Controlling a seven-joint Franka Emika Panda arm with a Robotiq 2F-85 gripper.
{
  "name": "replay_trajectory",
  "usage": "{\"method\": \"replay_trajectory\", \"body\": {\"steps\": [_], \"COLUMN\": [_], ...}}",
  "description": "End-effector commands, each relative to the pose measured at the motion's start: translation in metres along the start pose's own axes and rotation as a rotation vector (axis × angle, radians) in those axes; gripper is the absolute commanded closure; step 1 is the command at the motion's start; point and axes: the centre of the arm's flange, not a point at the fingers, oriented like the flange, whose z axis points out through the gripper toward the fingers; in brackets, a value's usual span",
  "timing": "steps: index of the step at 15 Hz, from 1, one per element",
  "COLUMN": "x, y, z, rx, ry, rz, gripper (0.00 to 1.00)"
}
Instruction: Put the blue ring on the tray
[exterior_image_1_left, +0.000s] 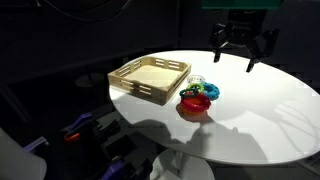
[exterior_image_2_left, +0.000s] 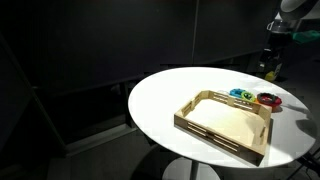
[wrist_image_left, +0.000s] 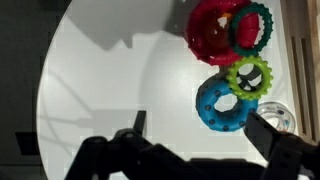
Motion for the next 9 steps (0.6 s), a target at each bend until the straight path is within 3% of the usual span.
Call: {"method": "replay_trajectory", "body": {"steps": [1, 9], "x": [0.0208, 0.0136], "y": [0.0, -0.0095], "z": [0.008, 0.0179], "rx": [-0.023, -0.027], "ry": [-0.009, -0.024], "rz": [0.029, 0.012], "gripper": [0.0, 0.0]}}
